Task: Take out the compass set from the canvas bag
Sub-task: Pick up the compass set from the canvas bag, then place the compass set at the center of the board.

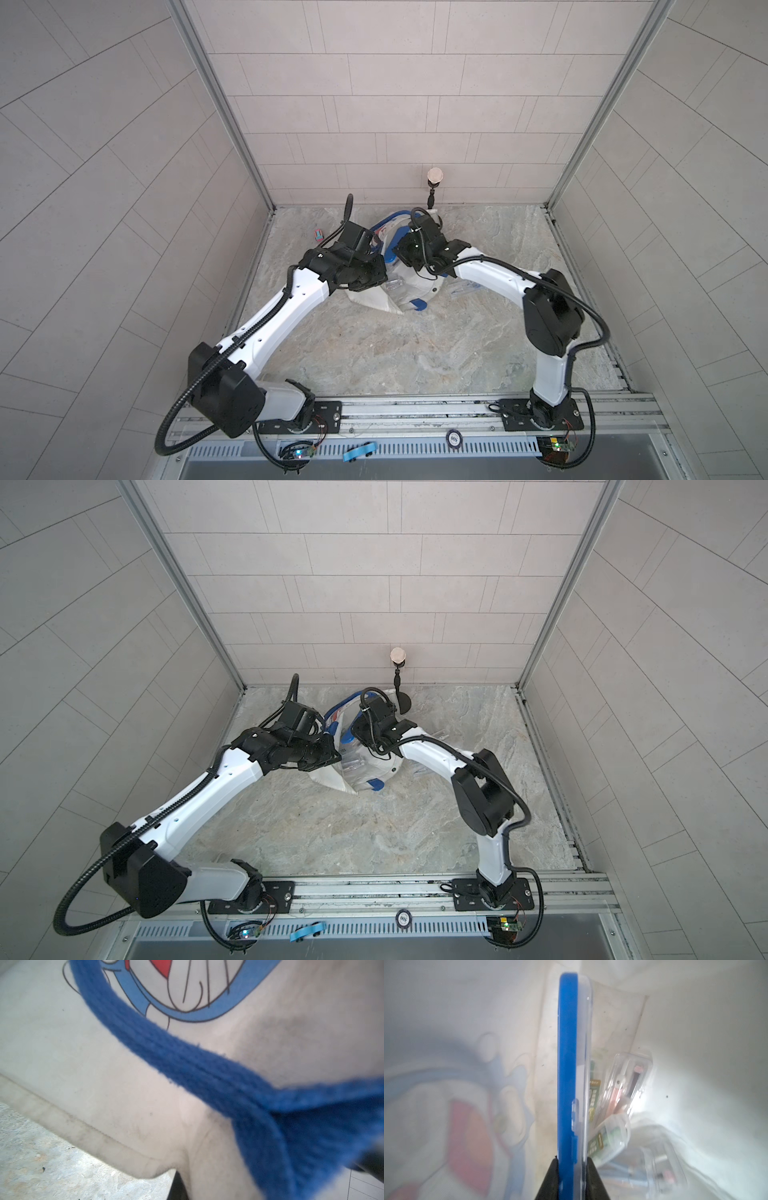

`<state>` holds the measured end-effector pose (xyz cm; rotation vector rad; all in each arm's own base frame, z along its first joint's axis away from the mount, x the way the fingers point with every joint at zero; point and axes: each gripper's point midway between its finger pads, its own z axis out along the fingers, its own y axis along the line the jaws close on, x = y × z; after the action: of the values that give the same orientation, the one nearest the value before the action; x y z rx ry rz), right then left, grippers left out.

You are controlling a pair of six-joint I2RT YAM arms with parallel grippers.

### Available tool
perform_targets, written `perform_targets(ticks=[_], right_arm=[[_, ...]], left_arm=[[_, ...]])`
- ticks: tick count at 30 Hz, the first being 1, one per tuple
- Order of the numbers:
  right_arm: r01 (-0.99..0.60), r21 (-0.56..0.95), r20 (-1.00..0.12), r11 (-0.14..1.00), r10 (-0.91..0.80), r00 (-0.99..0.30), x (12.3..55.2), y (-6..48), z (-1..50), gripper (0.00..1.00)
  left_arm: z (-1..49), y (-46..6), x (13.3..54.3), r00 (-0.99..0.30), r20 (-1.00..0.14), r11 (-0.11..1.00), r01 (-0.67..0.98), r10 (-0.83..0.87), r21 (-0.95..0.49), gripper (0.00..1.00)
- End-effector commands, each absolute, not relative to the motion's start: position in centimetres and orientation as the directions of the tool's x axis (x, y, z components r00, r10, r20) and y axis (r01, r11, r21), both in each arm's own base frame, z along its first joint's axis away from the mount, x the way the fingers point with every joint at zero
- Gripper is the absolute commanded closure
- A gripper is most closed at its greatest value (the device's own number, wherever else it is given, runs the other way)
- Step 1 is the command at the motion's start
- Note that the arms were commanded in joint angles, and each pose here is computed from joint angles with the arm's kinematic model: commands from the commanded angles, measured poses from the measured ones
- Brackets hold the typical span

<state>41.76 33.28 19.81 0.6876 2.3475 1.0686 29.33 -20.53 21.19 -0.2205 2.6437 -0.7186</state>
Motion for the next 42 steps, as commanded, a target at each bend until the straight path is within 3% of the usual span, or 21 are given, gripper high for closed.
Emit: perform_targets(ticks=[1, 7, 11, 21, 30, 37, 40, 42], right_arm=[[0.208, 0.748, -0.279, 0.63, 0.583, -0.763, 38.5, 30.2, 21.9, 0.9], [0.198, 0.67, -0.378, 0.716, 0.558, -0.738, 33.2, 23.6, 23.5, 0.89], [0.266, 0.643, -0.413, 0.718, 0.618, -0.669, 32.0, 17.4, 23.2, 0.88], [0.501, 0.657, -0.361, 0.563, 0.819, -0.446, 36.7, 3.4, 18.3, 0.86], [0.622, 0.583, -0.256, 0.523, 0.844, -0.471, 43.6, -0.7, 11.3, 0.87], [0.666, 0.504, -0.208, 0.55, 0.826, -0.525, 43.9, -0.9, 6.9, 0.85], [0.695, 0.469, -0.172, 0.545, 0.828, -0.533, 42.2, -0.9, 4.9, 0.78], [0.71, 0.455, -0.161, 0.538, 0.834, -0.528, 40.9, -0.9, 4.5, 0.65]], left_arm=[[21.7, -20.0, 29.3, -0.899, -0.342, 0.851, -0.062, -0.275, -0.521, 1.0], [21.3, -20.2, 29.4, -0.901, -0.328, 0.848, -0.077, -0.284, -0.524, 1.0], [21.2, -20.2, 29.3, -0.902, -0.322, 0.846, -0.082, -0.288, -0.527, 1.0], [21.7, -20.0, 28.8, -0.897, -0.323, 0.836, -0.087, -0.303, -0.543, 1.0], [22.6, -20.1, 28.2, -0.894, -0.328, 0.82, -0.071, -0.305, -0.569, 1.0], [22.7, -20.4, 28.2, -0.898, -0.324, 0.811, -0.058, -0.297, -0.582, 1.0], [22.6, -20.3, 28.1, -0.897, -0.329, 0.813, -0.056, -0.296, -0.579, 1.0], [22.8, -20.4, 28.1, -0.898, -0.332, 0.814, -0.049, -0.29, -0.578, 1.0]])
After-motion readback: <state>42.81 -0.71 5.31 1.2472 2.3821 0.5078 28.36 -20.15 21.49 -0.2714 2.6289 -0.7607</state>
